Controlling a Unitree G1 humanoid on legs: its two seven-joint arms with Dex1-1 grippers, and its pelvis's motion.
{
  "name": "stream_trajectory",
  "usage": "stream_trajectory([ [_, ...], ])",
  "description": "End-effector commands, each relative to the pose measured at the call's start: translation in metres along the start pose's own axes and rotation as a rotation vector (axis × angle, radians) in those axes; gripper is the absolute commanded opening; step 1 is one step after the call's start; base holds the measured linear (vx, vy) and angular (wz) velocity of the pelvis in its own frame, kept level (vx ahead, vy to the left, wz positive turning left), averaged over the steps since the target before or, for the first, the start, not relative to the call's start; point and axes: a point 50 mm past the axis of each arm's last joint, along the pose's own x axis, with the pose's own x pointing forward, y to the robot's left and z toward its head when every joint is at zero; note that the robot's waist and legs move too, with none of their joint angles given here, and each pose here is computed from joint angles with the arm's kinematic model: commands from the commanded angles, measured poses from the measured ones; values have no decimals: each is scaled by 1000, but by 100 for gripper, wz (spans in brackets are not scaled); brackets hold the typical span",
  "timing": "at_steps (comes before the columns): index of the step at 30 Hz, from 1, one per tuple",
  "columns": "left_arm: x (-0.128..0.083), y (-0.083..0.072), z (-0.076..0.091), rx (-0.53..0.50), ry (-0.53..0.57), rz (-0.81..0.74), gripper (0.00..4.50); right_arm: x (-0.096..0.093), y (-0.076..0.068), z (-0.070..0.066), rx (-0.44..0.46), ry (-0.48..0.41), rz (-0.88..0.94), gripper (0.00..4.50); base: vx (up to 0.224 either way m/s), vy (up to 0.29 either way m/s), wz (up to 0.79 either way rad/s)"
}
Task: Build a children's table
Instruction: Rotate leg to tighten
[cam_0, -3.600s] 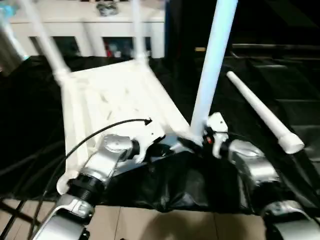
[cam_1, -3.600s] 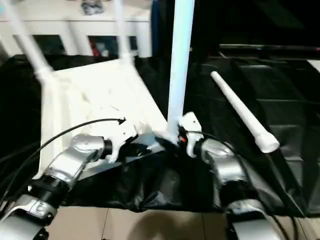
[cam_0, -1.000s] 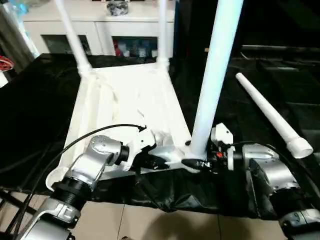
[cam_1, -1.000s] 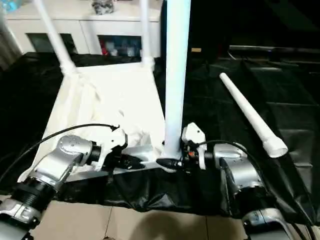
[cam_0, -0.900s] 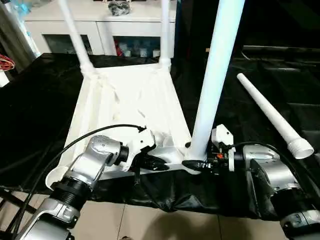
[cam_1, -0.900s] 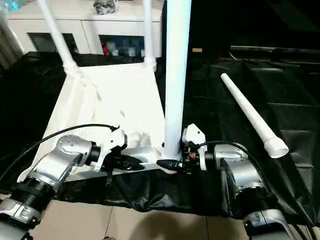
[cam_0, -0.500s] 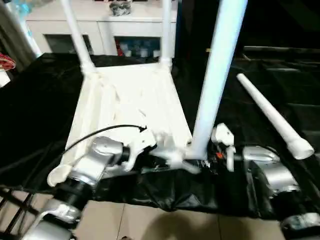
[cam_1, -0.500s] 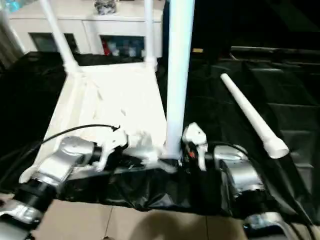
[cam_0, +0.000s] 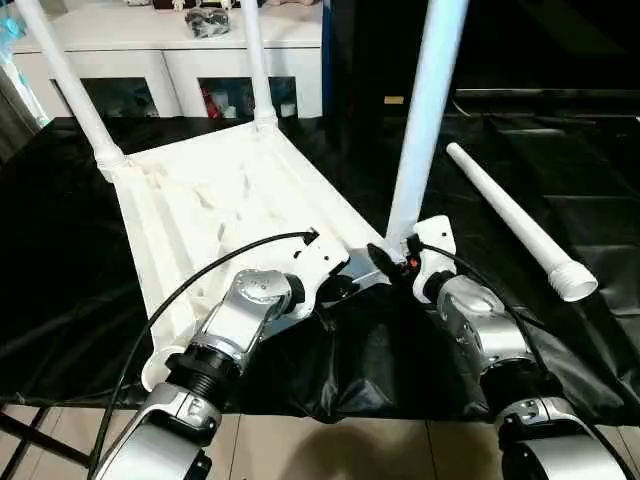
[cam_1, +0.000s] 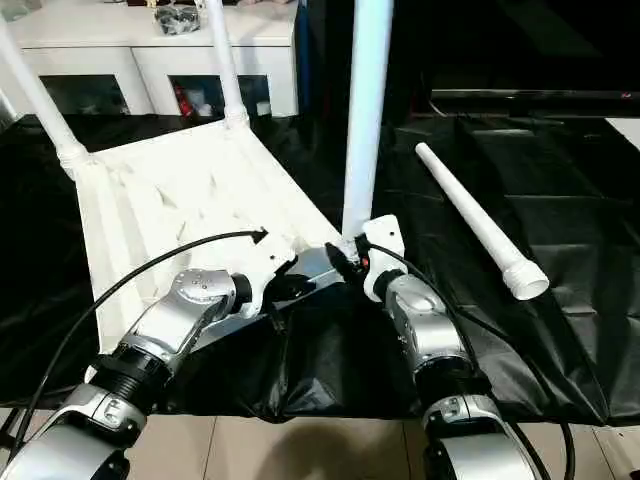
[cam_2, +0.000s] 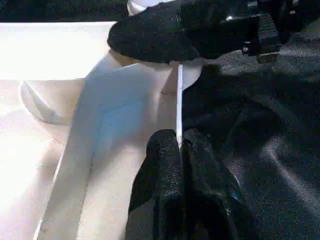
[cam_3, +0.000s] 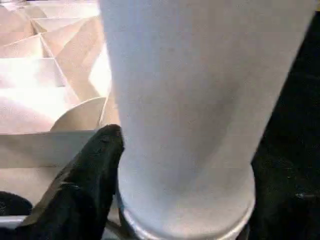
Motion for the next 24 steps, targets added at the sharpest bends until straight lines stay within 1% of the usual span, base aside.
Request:
stream_trajectory([
  [1, -3, -3, 22, 67, -140, -58, 0, 0, 21, -8, -40, 31, 197, 382, 0, 0, 0],
  [3, -4, -3, 22, 69, -139, -63, 0, 0, 21, -8, -43, 31, 204, 382, 0, 0, 0],
  [4, -11, -4, 17, 86, -137, -127, 0, -9, 17, -6, -74, 29, 295, 382, 0, 0, 0],
  [5, -11, -4, 17, 87, -137, -134, 0, -10, 17, -6, -77, 29, 305, 382, 0, 0, 0],
  [6, -15, -5, 15, 97, -136, -169, 0, -15, 16, -6, -92, 32, 356, 382, 0, 0, 0],
  [7, -15, -5, 15, 98, -136, -170, 0, -15, 16, -6, -92, 32, 359, 382, 0, 0, 0],
  [11, -28, -4, 4, 132, -89, -275, 0, -32, 7, -6, -153, 69, 491, 382, 0, 0, 0],
  [12, -28, -4, 4, 132, -89, -275, 0, -32, 7, -6, -153, 69, 491, 382, 0, 0, 0],
  [14, -34, -3, 0, 132, -72, -325, 0, -40, 4, -5, -150, 79, 565, 382, 0, 0, 0],
  [16, -35, -3, -1, 130, -68, -338, 0, -42, 4, -4, -151, 79, 583, 382, 0, 0, 0],
  [19, -44, -2, -4, 134, -47, -406, 0, -53, 3, 0, -185, 106, 683, 382, 0, 0, 0],
  [23, -48, -2, -6, 135, -26, -447, 0, -58, 2, 0, -186, 134, 734, 382, 0, 0, 0],
  [24, -49, -2, -7, 134, -19, -455, 0, -59, 2, 0, -182, 140, 747, 366, 0, 0, 0],
])
